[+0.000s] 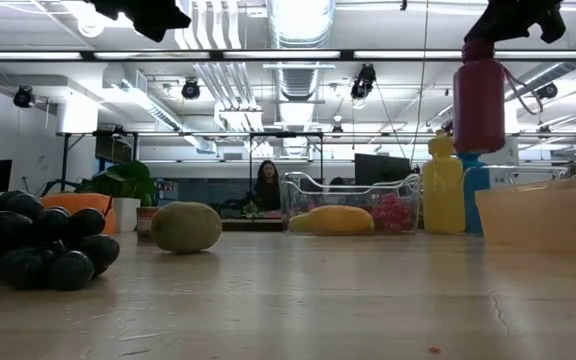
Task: Pick & Place Food Item
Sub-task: Put the violet water bottle into the right transparent bin
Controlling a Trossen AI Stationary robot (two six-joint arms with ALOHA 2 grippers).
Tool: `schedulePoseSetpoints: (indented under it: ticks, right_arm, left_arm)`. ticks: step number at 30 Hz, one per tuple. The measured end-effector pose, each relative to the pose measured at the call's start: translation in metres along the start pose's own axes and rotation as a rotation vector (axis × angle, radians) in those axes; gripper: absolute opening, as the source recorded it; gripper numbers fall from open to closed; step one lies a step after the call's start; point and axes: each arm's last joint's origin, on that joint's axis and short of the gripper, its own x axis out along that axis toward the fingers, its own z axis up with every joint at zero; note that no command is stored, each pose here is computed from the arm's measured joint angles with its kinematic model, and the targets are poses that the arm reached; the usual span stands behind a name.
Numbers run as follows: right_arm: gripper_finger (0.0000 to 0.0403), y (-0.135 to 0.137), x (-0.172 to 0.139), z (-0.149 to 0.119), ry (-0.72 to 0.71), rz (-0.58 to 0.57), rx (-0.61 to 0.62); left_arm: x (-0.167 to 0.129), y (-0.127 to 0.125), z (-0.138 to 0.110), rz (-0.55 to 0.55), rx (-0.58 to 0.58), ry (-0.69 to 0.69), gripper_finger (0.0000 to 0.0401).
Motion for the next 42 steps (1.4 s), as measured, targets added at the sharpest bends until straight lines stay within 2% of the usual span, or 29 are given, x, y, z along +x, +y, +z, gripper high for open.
schedulePoseSetpoints:
  ticks: [3,9,17,33,42]
  right_arm:
    - [0.0059,-0.004,-0.002,0.0,-0.001,-0.007,0.001]
    - [0.0059,-0.008,-0.002,-0.005,-0.002,-0.1,-0.018]
    - [0.0059,-0.009,0.006,-0.026,-0.026,-0.245,-0.023]
    - [0.0059,-0.015,0.023,-0.063,-0.05,-0.436,0.011]
    - [0.0059,-0.023,0.035,-0.076,0.002,-0.49,0.047]
  left_arm:
    - [0.0,0.0,0.0,0.0,0.0,0.0,0.0126]
    - [0.0,0.0,0.0,0.0,0.001,-0.003,0.0126]
    - [0.0,0.0,0.0,0.0,0.001,-0.004,0.0127]
    - [0.0,0.0,0.001,0.0,0.0,-0.006,0.0128]
    - [0.0,0.0,0.001,0.001,0.0,-0.008,0.0129]
